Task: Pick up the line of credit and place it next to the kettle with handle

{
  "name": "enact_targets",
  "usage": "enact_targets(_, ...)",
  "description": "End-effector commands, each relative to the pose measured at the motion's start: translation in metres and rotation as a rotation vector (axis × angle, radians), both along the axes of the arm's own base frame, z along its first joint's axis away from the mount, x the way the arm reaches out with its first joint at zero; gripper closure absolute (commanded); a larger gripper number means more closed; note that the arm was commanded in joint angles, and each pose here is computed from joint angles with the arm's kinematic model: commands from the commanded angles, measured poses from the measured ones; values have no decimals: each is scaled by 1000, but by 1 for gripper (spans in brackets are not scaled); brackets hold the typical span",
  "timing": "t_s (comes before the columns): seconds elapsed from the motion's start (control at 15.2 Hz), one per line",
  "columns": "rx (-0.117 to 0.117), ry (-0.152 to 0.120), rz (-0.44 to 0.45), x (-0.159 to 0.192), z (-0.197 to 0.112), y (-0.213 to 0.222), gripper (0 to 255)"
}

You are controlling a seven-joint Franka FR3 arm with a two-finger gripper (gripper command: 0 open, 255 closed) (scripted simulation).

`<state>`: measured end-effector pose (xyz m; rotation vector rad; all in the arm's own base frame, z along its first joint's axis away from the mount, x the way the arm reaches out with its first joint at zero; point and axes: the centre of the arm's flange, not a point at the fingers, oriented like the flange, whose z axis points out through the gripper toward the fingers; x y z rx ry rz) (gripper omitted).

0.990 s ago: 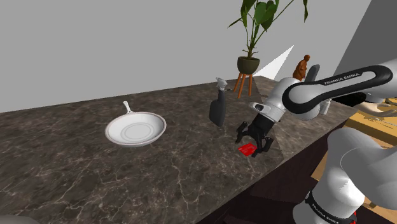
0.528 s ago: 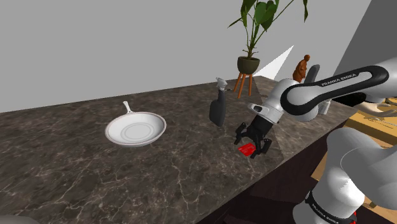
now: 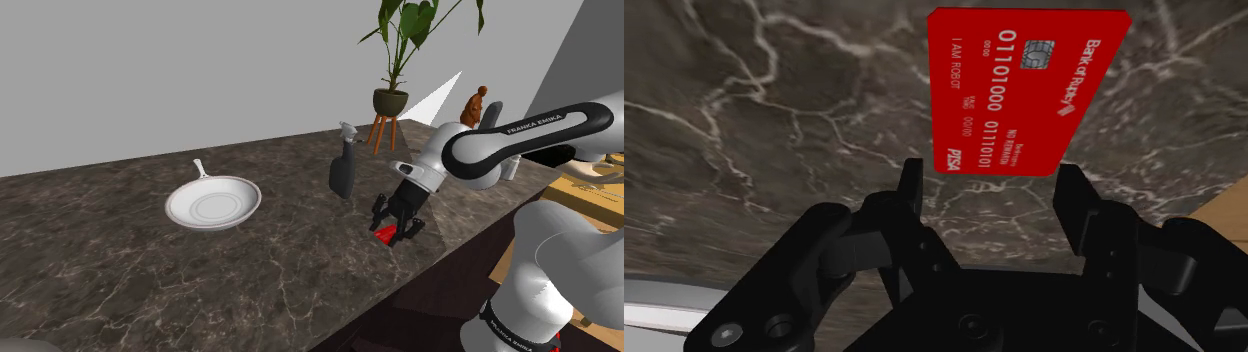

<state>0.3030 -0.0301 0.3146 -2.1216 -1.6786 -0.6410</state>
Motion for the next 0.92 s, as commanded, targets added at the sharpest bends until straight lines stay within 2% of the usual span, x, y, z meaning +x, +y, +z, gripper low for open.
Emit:
enact_targets(0.0,-3,5,2,-1,-2,0,255)
enact_targets(0.2,-3,5,2,-1,-4,1,255)
enact_targets(0.86,-3,5,2,-1,48,2,255)
